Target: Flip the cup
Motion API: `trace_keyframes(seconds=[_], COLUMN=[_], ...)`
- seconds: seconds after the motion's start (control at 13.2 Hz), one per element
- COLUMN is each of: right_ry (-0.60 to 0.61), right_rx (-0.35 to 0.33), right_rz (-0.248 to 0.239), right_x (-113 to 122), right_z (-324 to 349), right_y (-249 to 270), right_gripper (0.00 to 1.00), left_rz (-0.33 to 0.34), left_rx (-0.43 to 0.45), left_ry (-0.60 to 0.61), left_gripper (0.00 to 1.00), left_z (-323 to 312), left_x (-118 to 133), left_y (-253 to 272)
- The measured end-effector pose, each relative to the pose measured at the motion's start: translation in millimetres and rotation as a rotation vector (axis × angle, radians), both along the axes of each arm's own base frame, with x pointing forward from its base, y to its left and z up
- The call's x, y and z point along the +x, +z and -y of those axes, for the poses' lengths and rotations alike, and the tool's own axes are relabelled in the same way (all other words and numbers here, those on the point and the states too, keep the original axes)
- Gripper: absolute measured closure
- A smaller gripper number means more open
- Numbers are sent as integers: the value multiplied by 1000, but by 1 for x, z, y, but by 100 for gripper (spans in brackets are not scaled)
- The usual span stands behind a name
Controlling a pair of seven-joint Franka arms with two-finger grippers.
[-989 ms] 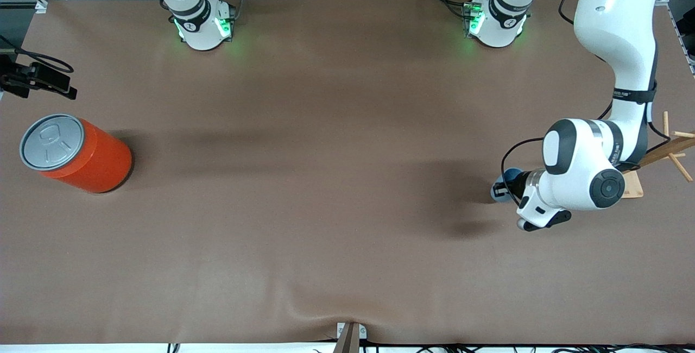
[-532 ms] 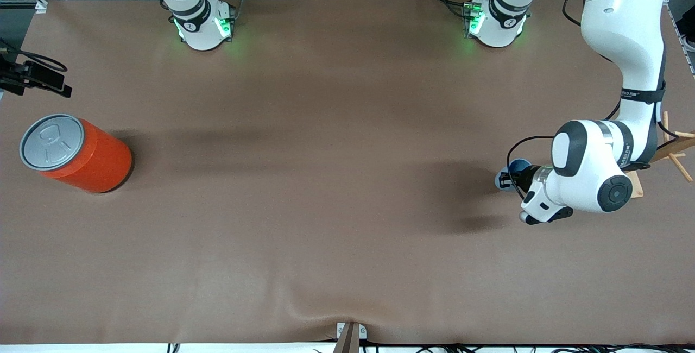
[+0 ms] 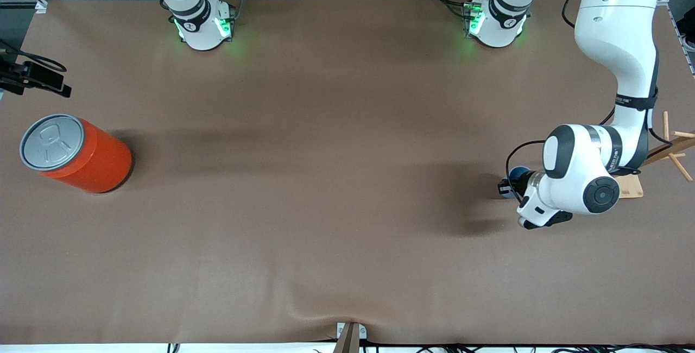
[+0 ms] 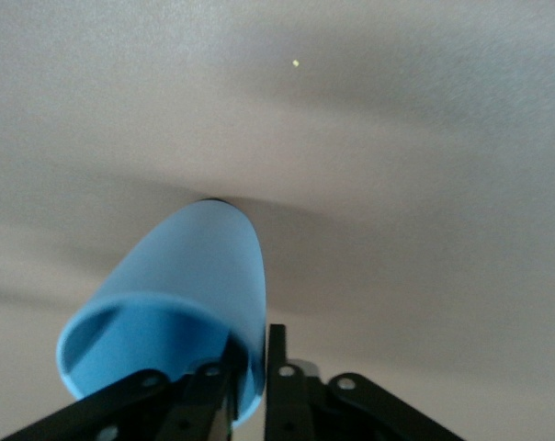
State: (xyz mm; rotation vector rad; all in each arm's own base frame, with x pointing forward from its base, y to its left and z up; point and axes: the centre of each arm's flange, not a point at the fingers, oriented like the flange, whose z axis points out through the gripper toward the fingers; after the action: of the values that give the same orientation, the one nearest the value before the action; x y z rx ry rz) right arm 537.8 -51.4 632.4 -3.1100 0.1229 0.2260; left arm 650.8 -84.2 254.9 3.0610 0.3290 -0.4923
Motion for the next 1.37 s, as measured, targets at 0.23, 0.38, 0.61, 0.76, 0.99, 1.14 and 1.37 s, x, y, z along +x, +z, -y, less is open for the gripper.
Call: trace_keyframes(seconds=[0.23, 0.38, 0.61, 0.76, 0.99, 1.14, 1.37], right_ry=[3, 5, 4, 3, 4, 5, 13], right_rx=[2, 2, 3, 2, 1, 1, 0], right_rz=[-4, -5, -8, -6, 6, 14, 28], right_x=[2, 3, 4, 4, 5, 7, 9], right_z=[-1, -2, -2, -1, -2, -2, -6], right_y=[-3, -4, -6, -6, -5, -5, -6], right_gripper=[0, 0, 0, 0, 0, 0, 0], left_rz=[83, 172, 300, 358, 392, 401, 394], left_rx=[8, 34, 35, 24, 8, 8, 10], left_ry=[-7, -24, -25, -35, -76, -84, -114], left_gripper=[46, 22, 0, 0, 0, 0, 0], left_z=[-1, -7, -13, -9, 12, 10, -8], left_x=[11, 16, -1, -23, -57, -73, -91], left_y=[49, 115, 230, 286, 325, 335, 349])
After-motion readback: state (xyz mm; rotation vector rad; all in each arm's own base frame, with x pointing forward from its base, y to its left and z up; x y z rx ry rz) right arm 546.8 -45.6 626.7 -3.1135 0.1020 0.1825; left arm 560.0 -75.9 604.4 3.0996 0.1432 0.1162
